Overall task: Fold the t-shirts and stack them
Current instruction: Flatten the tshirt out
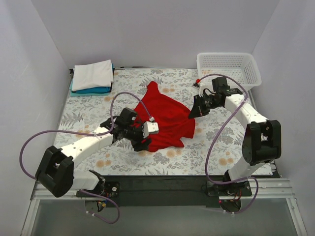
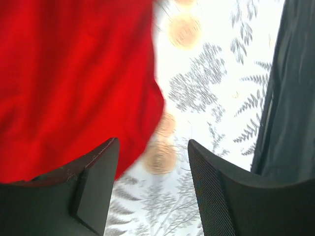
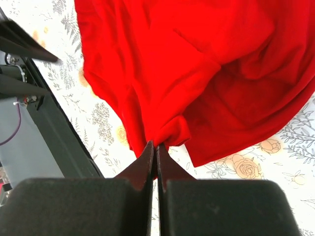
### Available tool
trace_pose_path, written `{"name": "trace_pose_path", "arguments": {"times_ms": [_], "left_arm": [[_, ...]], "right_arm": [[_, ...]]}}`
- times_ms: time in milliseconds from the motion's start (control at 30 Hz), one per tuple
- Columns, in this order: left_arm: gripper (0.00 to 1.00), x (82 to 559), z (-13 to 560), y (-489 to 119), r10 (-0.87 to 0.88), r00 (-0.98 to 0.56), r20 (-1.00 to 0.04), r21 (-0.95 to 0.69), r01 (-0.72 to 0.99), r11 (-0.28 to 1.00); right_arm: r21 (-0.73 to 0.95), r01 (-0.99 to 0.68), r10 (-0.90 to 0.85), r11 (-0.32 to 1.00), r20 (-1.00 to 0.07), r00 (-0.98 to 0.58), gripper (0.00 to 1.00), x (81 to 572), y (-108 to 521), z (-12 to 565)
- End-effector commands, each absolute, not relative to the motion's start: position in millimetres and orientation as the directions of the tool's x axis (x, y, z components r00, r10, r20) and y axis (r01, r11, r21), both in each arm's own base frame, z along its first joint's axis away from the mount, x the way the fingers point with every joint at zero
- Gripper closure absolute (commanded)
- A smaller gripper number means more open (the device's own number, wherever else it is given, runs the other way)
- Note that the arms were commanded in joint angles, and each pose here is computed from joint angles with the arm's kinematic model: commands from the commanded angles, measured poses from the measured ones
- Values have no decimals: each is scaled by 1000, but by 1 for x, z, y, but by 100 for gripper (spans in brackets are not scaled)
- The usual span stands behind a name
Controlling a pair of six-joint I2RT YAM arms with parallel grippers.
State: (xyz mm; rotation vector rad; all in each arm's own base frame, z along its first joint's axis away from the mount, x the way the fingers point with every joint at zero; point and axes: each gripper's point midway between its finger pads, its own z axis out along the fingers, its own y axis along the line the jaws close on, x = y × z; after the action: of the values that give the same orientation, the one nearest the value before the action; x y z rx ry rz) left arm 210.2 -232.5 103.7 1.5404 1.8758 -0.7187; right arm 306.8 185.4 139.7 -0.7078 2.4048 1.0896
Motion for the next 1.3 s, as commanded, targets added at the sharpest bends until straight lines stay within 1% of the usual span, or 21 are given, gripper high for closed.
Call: {"name": "trace_pose_path", "arguments": {"times_ms": [0,67,200,300,367,400,433,467,533,567,700,767,833,900,967,1067,1100,1133,1200,1233,1267], "left_arm": [[43,209,77,-232,698,-88,-710,24,988,150],[43,207,69,-240,700,-61,-712,39,991,126],[43,202,42,-247,744,57,-666,115,993,27],[45,205,24,-248,770,106,-630,172,985,5],[54,207,15,-247,787,121,-605,188,982,-6],[62,207,13,-247,792,124,-598,190,982,-11],[75,208,15,-247,794,125,-595,193,981,-10],[92,205,15,-241,807,115,-579,182,983,-9],[97,205,31,-240,802,113,-586,189,982,0],[100,198,51,-238,784,121,-609,197,980,2],[100,183,124,-229,673,182,-717,288,956,49],[100,173,149,-218,636,209,-743,332,940,79],[100,169,155,-209,634,214,-743,349,932,95],[100,166,154,-199,648,219,-729,366,925,99],[100,168,143,-195,667,216,-713,374,922,102],[100,188,132,-193,669,204,-715,394,908,144],[100,196,131,-193,663,198,-722,394,905,160],[100,210,121,-188,666,141,-732,350,917,191],[100,242,132,-186,645,113,-756,354,899,258],[100,263,115,-173,660,22,-751,301,900,314],[100,278,121,-171,642,10,-767,297,892,340]], "right_arm": [[532,-655,-256,537,-637,-727,99,312,190,181],[526,-652,-257,547,-635,-728,99,310,188,179],[527,-642,-258,556,-625,-737,99,309,187,175],[525,-639,-261,563,-620,-740,99,310,186,173],[512,-639,-266,575,-621,-737,99,311,184,171],[501,-643,-269,579,-627,-731,99,311,182,172],[494,-646,-272,582,-630,-727,99,310,182,174],[476,-649,-276,594,-636,-720,99,311,180,175],[430,-681,-300,593,-667,-682,99,306,175,186],[402,-695,-311,596,-682,-661,99,305,172,191],[238,-781,-348,577,-794,-499,99,280,161,227],[192,-801,-361,567,-816,-452,99,269,157,232],[141,-816,-359,561,-847,-393,99,258,155,246],[115,-819,-363,563,-855,-370,99,256,153,246],[108,-809,-376,578,-844,-382,99,261,150,235],[87,-783,-393,615,-828,-401,99,289,147,213],[104,-775,-402,624,-807,-432,99,300,147,197],[90,-773,-403,628,-812,-422,99,313,148,195],[98,-757,-412,646,-790,-454,99,339,149,181],[96,-752,-411,652,-789,-456,99,351,150,181],[102,-748,-409,656,-785,-465,99,360,152,180]]}}
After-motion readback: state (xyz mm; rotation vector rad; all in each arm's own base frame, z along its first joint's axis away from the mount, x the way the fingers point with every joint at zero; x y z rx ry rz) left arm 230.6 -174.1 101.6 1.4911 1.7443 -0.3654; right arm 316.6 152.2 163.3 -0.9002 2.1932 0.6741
